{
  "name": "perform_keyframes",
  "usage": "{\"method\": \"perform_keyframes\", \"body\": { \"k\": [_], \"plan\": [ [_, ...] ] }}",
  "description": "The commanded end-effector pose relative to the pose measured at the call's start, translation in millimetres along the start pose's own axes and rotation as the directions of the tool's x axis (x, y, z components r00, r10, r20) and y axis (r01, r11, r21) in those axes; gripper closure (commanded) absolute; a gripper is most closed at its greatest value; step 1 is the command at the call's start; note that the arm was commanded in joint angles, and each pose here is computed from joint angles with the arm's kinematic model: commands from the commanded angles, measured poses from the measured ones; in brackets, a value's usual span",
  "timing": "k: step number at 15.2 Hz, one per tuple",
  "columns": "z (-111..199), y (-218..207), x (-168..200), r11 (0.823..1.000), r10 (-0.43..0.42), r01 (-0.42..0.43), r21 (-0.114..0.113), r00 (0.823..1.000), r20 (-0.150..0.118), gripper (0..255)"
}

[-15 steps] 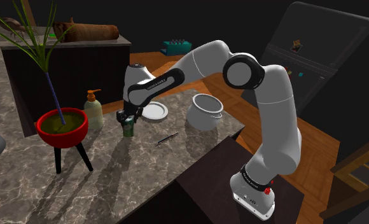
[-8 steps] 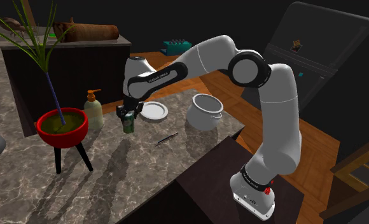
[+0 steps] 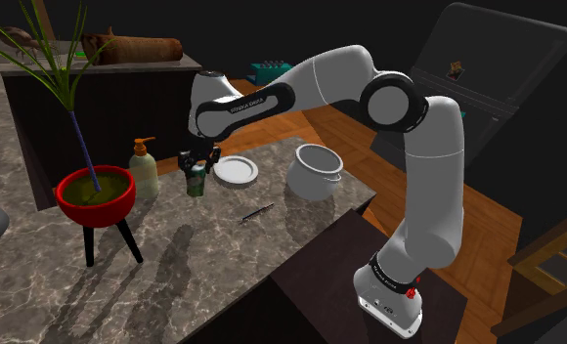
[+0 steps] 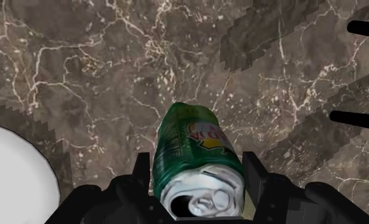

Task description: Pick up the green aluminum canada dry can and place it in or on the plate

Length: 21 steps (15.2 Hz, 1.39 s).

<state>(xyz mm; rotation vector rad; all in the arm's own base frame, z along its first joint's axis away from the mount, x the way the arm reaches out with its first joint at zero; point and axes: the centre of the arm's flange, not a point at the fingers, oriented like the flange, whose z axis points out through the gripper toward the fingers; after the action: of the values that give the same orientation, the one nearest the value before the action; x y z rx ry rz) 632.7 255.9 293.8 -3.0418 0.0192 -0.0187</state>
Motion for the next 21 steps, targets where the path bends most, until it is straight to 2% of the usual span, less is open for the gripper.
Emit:
{"method": "perform_keyframes", "body": {
  "k": [1, 21],
  "plan": [
    [-7.1, 11.8, 5.5, 1.000, 0.000, 0.000, 0.000, 1.000, 0.000, 255],
    [-60.1, 252.7, 106.6, 1.000, 0.000, 0.000, 0.000, 1.000, 0.000, 255]
  ]
}}
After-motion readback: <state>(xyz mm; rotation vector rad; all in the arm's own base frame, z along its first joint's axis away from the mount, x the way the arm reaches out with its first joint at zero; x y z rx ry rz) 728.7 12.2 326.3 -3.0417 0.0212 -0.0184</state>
